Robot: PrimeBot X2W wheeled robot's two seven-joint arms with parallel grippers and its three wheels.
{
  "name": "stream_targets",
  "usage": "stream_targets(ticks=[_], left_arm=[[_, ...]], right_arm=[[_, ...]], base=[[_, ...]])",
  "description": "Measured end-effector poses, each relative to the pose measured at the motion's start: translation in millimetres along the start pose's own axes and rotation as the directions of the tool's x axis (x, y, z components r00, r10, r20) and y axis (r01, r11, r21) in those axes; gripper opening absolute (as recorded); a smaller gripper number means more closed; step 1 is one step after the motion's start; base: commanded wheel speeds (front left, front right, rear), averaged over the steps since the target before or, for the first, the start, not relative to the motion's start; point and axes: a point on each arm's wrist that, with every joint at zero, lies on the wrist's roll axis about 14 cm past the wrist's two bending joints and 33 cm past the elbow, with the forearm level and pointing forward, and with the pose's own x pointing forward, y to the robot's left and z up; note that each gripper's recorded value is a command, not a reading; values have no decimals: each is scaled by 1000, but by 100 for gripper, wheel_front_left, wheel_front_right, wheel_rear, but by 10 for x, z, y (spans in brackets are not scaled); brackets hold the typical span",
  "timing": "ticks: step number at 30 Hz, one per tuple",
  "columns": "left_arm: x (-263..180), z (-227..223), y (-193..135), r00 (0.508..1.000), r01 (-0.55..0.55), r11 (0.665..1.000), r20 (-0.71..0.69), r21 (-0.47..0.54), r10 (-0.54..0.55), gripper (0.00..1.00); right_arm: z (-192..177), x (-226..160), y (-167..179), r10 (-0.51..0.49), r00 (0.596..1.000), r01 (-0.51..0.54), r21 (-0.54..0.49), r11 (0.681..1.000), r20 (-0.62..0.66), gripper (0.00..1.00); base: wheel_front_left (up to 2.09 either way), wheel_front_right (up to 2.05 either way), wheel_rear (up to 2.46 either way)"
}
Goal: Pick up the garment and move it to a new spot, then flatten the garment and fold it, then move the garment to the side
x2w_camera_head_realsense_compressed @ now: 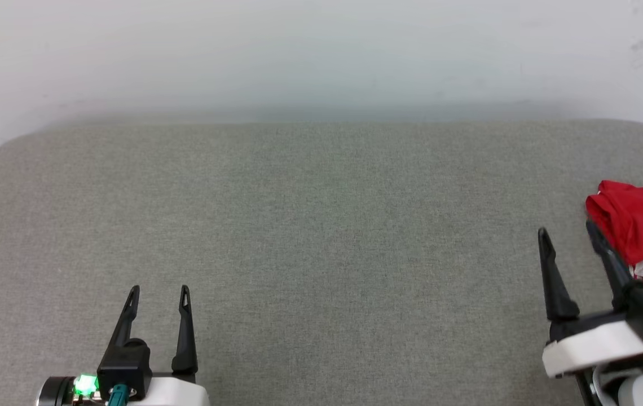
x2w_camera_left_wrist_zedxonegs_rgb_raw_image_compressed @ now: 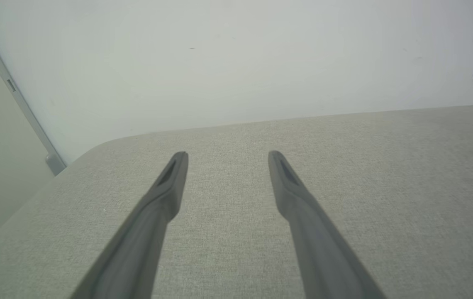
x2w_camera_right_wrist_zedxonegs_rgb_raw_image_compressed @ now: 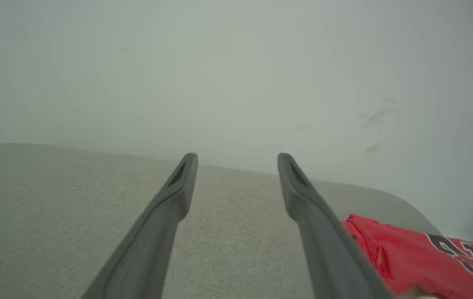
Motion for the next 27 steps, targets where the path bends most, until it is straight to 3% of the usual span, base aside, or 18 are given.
stream_targets(ticks=[12,23,24,27], left_arm=[[-162,40,-9,1000,9,1000,7,-15,-9,100],[-197,22,-16,1000,18,999,0,-31,-18,100],[-196,22,-18,1000,19,999,0,-35,-19,0],[-240,-96,-39,999,20,999,-41,-42,-21,0]], right_arm=[[-182,-448,-30,-57,996,61,53,997,-65,100],[-216,-566,41,-57,995,63,79,995,-83,100],[-223,-568,44,-56,995,63,79,995,-86,0],[-326,-607,53,-55,991,65,83,994,-122,0]], base=[[0,0,0],[0,0,0],[0,0,0],[0,0,0]])
